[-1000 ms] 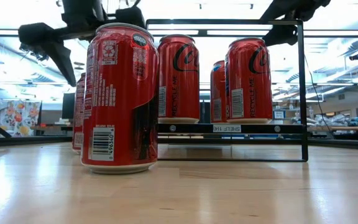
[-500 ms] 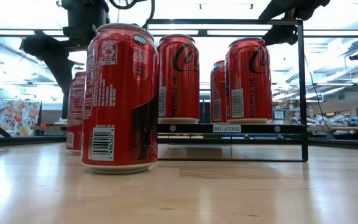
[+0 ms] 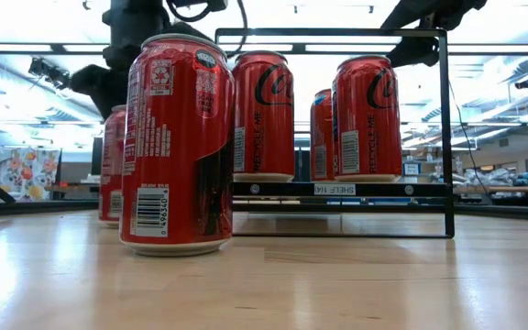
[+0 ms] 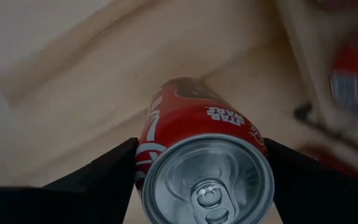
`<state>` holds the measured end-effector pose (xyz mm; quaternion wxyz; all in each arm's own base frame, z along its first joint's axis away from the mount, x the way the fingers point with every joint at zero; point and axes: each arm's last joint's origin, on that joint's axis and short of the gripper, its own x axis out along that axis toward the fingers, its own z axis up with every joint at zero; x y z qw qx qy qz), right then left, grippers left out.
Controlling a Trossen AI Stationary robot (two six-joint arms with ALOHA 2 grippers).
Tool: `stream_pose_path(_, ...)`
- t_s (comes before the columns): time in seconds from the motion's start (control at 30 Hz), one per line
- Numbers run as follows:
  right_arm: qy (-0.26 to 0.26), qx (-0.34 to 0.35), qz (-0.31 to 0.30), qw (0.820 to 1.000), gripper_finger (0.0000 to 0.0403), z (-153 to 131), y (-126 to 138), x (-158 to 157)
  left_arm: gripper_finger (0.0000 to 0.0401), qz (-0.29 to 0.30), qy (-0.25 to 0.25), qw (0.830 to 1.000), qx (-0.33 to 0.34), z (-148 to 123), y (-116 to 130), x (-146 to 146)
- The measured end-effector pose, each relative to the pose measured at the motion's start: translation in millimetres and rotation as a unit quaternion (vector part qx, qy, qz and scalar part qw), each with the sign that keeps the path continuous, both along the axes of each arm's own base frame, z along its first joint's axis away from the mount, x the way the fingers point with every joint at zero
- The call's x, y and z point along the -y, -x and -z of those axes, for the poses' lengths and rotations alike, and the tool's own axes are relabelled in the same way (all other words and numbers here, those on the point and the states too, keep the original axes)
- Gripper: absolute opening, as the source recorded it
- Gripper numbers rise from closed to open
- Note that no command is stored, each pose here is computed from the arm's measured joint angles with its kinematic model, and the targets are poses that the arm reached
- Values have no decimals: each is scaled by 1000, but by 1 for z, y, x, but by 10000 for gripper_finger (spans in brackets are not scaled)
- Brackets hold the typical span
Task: Place canned beverage on shelf
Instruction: Put the left red white soda can on the shelf
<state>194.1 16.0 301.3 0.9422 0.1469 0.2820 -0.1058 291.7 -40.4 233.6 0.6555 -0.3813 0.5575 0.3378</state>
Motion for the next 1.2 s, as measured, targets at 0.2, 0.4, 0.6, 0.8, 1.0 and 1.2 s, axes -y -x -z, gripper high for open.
stream_pose_path(0.2, 1, 0, -1, 1000, 363, 0, 0, 0, 327, 262, -32, 964, -4, 0, 1, 5)
stream_pose_path(0.4, -1, 0, 0, 1000, 363, 0, 0, 0, 329, 411, -55, 910, -4, 0, 2, 10)
stream_pose_path(0.6, -6, 1, 4, 1000, 363, 0, 0, 0, 329, 448, -63, 892, 4, 0, 0, 11)
stream_pose_path(0.8, -2, -1, -5, 1000, 363, 0, 0, 0, 329, 436, -64, 898, 14, 0, -2, 10)
stream_pose_path(1.0, 7, -4, -18, 1000, 363, 0, 0, -1, 329, 404, -61, 913, 12, -2, -2, -4)
stream_pose_path(1.2, 11, -9, -12, 1000, 363, 1, 0, 3, 329, 356, -60, 932, 14, -17, 9, -37)
